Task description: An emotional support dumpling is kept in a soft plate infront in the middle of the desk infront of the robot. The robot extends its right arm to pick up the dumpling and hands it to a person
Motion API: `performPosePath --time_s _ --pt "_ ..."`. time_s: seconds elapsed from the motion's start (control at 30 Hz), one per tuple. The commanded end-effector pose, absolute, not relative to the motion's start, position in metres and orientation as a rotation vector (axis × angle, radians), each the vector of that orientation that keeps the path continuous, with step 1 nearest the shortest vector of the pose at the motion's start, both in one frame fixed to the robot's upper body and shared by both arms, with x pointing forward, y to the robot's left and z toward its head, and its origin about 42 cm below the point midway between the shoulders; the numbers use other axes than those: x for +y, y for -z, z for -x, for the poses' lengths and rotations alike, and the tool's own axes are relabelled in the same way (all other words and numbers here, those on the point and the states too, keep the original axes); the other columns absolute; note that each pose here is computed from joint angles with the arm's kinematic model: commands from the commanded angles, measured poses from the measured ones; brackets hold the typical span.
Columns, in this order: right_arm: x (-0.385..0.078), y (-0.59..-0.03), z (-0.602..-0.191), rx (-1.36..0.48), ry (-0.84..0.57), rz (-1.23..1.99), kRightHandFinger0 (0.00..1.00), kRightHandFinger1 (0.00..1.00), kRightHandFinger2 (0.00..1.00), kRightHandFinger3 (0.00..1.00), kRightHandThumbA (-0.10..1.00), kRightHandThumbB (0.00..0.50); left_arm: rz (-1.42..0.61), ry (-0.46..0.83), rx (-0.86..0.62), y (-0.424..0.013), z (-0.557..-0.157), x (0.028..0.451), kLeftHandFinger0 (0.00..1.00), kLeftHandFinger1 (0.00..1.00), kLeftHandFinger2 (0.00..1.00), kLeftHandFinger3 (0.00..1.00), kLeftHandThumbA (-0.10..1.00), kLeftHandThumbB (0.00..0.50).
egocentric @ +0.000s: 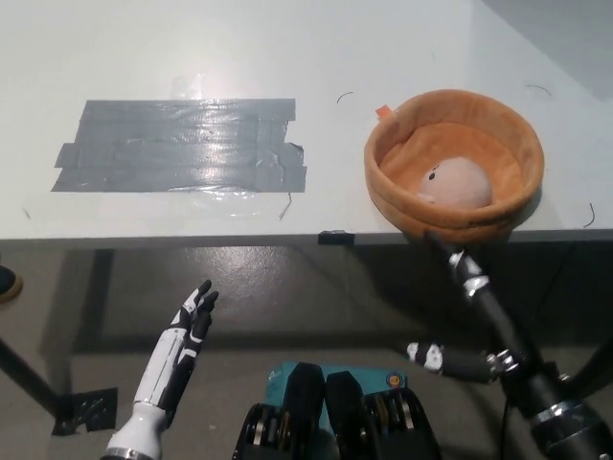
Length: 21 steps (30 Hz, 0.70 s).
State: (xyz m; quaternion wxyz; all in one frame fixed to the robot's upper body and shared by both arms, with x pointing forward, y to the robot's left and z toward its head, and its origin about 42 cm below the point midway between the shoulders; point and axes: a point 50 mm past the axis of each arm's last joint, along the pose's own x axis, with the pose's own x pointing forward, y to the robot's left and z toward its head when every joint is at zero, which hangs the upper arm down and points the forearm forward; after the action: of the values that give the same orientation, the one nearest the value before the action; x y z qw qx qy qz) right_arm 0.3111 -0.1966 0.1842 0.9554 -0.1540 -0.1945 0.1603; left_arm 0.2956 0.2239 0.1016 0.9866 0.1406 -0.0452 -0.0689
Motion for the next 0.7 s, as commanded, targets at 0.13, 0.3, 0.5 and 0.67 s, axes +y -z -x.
performPosePath --time_s 0.13,0.3,0.5,0.67 --pt "-0.236 -0.327 -0.334 -0.571 -0.310 0.502 1.00 1.00 1.00 1.00 1.00 0.314 -0.313 0.133 -0.161 -0.120 -0.303 0.229 1.00 1.00 1.00 1.00 1.00 0.055" --pt "-0.250 -0.386 -0.373 -0.518 -0.345 0.682 1.00 1.00 1.00 1.00 1.00 0.274 -0.318 0.135 -0.172 -0.124 -0.308 0.229 1.00 1.00 1.00 1.00 1.00 0.026" --pt "-0.245 -0.421 -0.429 -0.355 -0.355 0.881 1.00 1.00 1.00 1.00 1.00 0.322 -0.329 0.138 -0.178 -0.128 -0.311 0.228 1.00 1.00 1.00 1.00 1.00 0.028" --pt "-0.233 -0.430 -0.474 -0.256 -0.388 1.003 1.00 1.00 1.00 1.00 1.00 0.334 -0.334 0.135 -0.177 -0.129 -0.314 0.228 1.00 1.00 1.00 1.00 1.00 0.037"
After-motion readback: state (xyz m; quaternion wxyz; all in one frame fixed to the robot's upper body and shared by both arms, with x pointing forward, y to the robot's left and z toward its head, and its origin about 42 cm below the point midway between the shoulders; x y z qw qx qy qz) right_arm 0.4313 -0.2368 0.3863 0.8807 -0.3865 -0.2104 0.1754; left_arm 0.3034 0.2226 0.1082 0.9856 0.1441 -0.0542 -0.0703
